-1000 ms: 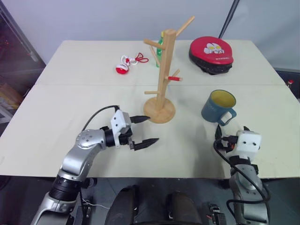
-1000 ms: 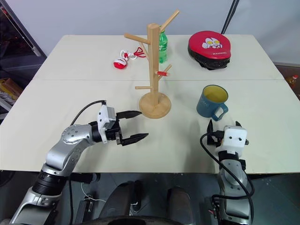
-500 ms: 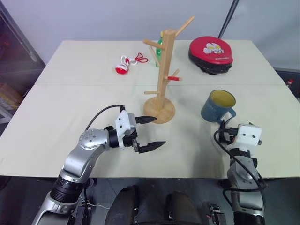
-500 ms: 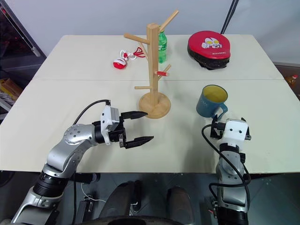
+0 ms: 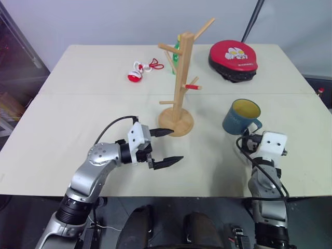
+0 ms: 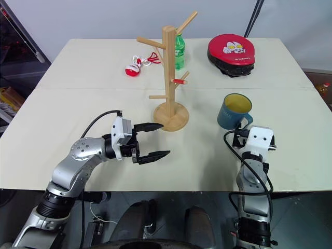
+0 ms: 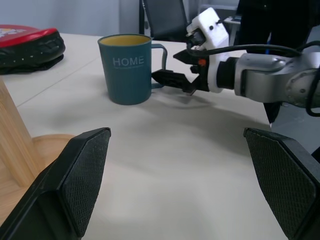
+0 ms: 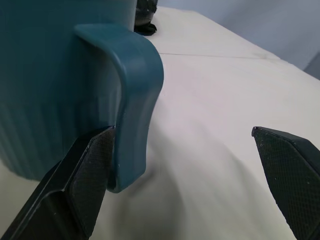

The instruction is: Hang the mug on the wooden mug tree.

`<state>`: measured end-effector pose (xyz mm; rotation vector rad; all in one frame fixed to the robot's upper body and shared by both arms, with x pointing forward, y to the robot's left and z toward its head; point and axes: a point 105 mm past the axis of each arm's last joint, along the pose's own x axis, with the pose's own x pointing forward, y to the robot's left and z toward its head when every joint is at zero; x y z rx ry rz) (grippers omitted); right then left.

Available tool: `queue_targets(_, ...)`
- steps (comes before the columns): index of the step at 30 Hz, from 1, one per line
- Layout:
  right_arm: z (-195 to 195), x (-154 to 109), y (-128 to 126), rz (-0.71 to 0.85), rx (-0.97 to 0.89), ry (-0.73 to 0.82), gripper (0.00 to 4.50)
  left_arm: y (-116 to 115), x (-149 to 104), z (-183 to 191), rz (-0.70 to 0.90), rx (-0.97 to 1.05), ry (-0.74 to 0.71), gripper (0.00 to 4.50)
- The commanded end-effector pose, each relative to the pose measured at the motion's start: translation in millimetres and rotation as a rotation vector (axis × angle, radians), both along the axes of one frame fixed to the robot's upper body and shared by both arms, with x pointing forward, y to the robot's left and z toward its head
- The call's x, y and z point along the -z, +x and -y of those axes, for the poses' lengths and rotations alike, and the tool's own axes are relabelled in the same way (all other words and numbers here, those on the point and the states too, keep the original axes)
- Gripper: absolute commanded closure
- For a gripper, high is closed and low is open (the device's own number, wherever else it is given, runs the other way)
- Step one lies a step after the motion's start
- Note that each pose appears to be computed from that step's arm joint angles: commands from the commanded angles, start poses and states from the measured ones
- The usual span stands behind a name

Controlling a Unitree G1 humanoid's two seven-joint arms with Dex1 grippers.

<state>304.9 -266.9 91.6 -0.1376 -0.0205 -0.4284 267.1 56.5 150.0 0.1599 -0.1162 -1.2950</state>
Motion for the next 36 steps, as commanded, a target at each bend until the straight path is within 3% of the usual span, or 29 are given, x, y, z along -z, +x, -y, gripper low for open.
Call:
queue_targets(1, 5, -6, 2, 0.028, 0.032, 0.034, 0.02, -5, -13, 2, 0.047, 0.016, -0.018, 0.00)
queue_targets(3, 5, -5, 4, 0.026, 0.035, 0.047, 0.02, -5, -13, 2, 0.049, 0.013, -0.017, 0.00)
queue_targets(6, 3, -4, 6, 0.030, 0.022, 0.061, 1.28, -5, -14, 2, 0.052, 0.004, -0.017, 0.00)
queue_targets(12, -4, -8, 11, 0.052, -0.018, 0.079, 4.47, -5, -15, 1, 0.056, -0.007, -0.017, 0.00)
queue_targets(18, -16, -20, 11, 0.078, -0.103, 0.031, 4.47, -3, -14, -2, 0.054, -0.032, -0.013, 0.00)
queue_targets(25, -76, -72, -9, 0.107, -0.552, -0.476, 4.47, 19, -11, -34, 0.068, -0.168, 0.014, 0.00)
queue_targets(28, -98, -84, -20, 0.104, -0.720, -0.610, 4.47, 28, -10, -48, 0.083, -0.206, 0.037, 0.00)
queue_targets(36, -125, -127, -16, 0.146, -0.837, -0.655, 4.47, 37, -21, -65, 0.118, -0.228, 0.036, 0.00)
